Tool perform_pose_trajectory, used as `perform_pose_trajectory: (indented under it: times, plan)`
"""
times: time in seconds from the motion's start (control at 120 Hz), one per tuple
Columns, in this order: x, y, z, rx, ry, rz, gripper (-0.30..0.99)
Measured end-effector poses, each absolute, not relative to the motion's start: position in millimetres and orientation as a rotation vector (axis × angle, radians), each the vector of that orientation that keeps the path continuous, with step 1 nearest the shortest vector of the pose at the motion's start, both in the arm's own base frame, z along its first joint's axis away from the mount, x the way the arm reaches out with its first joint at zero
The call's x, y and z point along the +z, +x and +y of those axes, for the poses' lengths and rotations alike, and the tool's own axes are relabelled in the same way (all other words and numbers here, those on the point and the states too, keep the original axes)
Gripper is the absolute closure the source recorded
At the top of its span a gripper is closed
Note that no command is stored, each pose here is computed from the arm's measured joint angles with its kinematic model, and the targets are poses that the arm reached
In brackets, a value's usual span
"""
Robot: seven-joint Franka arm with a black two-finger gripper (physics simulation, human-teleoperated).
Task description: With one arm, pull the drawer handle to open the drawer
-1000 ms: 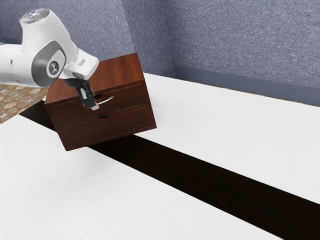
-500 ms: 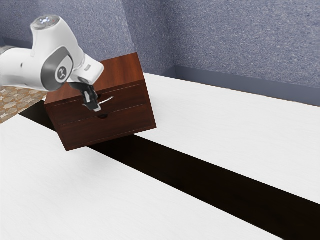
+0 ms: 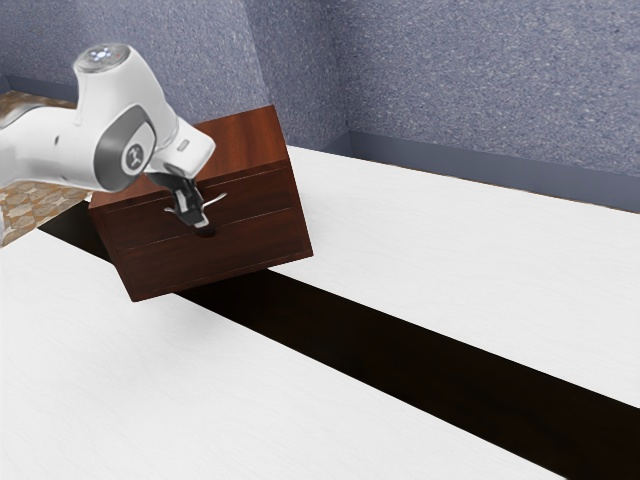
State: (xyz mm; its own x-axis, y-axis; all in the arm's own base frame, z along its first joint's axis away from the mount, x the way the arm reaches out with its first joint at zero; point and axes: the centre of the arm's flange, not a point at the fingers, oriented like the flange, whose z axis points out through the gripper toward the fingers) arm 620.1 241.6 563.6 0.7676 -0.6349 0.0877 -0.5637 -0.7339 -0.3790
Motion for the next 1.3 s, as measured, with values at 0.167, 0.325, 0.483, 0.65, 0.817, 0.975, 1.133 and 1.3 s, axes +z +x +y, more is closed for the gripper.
perform_pose_trajectory:
  times: [0.167, 0.325, 0.483, 0.65, 0.817, 0.975, 1.133, 1.3]
  plan:
    - [561, 621, 244, -0.301, -2.628, 0.925, 0.46]
    - [562, 620, 245, -0.304, -2.623, 0.926, 0.53]
    - [566, 614, 243, -0.306, -2.619, 0.933, 0.57]
    - [566, 603, 238, -0.304, -2.618, 0.942, 0.58]
    - [563, 601, 236, -0.306, -2.615, 0.949, 0.58]
    - [564, 596, 232, -0.315, -2.61, 0.955, 0.58]
    - [562, 596, 230, -0.318, -2.61, 0.96, 0.58]
    - [562, 594, 226, -0.326, -2.607, 0.967, 0.58]
